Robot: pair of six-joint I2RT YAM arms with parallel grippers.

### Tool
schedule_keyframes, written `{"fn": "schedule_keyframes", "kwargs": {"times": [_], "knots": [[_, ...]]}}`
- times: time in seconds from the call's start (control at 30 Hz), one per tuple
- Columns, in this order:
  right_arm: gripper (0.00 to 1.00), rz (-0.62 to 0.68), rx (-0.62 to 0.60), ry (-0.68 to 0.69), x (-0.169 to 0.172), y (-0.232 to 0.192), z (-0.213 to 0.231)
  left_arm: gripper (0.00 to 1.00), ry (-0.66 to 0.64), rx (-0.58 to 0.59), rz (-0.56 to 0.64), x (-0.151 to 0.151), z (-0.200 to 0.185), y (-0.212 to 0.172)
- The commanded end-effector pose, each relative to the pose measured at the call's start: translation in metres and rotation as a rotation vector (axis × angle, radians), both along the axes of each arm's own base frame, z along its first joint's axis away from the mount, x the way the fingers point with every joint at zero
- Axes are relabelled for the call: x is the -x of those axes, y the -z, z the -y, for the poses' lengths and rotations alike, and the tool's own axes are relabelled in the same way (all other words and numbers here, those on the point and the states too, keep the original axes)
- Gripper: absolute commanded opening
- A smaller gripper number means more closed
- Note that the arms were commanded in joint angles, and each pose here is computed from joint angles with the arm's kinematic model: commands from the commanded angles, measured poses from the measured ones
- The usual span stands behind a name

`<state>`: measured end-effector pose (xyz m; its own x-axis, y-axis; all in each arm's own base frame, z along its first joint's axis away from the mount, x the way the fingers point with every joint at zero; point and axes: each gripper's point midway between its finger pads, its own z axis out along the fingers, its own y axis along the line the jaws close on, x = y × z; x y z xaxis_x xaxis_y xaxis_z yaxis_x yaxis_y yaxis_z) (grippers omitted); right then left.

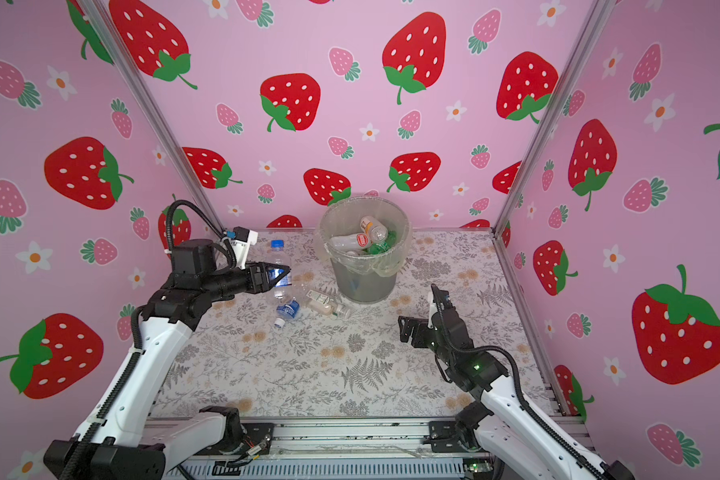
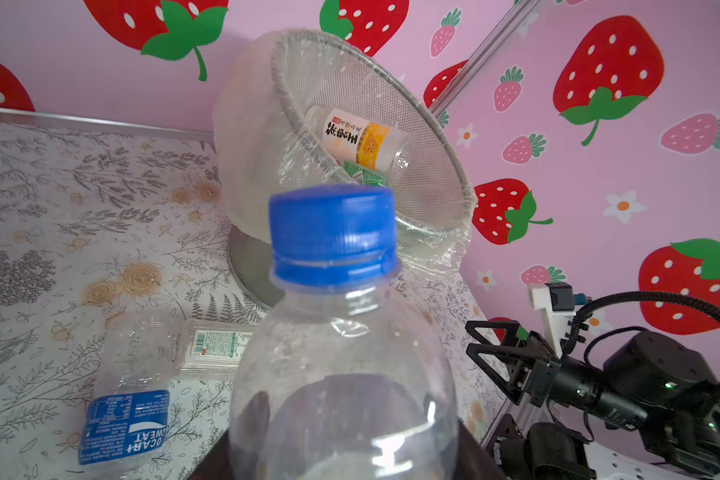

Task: Throw the plastic bottles in the bin
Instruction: 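Lift the blue-capped bottle with the left gripper and carry it over the bin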

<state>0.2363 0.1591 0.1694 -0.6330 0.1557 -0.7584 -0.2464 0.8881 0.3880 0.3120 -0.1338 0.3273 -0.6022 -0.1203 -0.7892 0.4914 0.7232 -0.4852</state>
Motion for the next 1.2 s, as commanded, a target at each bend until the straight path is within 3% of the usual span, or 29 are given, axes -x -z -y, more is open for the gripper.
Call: {"fn": "schedule_keyframes", "kwargs": {"times": [0.0, 0.17, 0.5, 0.67, 0.87, 1.0, 1.07, 1.17], "knots": [[0.99, -0.002, -0.002, 0.029, -0.001, 0.004, 0.005, 0.6, 0.012, -0.07, 0.117, 0.004, 0.002, -0.012], [0.99, -0.011, -0.005, 0.022, -0.001, 0.006, 0.003, 0.58, -0.037, -0.169, 0.19, 0.009, 0.005, -0.016], [0.99, -0.009, -0.019, 0.008, 0.0, 0.005, 0.0, 0.57, -0.071, -0.15, 0.237, 0.01, 0.015, -0.024], [0.99, -0.006, -0.014, 0.006, 0.001, 0.007, 0.001, 0.58, -0.101, -0.168, 0.267, -0.01, 0.029, -0.051], [0.99, 0.003, -0.017, 0.002, 0.001, 0.005, 0.001, 0.6, -0.121, -0.145, 0.312, -0.056, 0.065, -0.096], [0.99, 0.014, -0.021, 0.006, 0.002, 0.002, 0.002, 0.69, -0.11, -0.153, 0.224, -0.11, 0.105, -0.091], [0.99, 0.016, -0.022, 0.005, 0.002, 0.001, 0.002, 0.99, -0.124, -0.199, 0.168, -0.133, 0.118, -0.085], [0.99, 0.011, -0.025, 0.008, 0.003, 0.0, 0.003, 0.99, -0.19, -0.27, 0.079, -0.146, 0.114, -0.081]]}}
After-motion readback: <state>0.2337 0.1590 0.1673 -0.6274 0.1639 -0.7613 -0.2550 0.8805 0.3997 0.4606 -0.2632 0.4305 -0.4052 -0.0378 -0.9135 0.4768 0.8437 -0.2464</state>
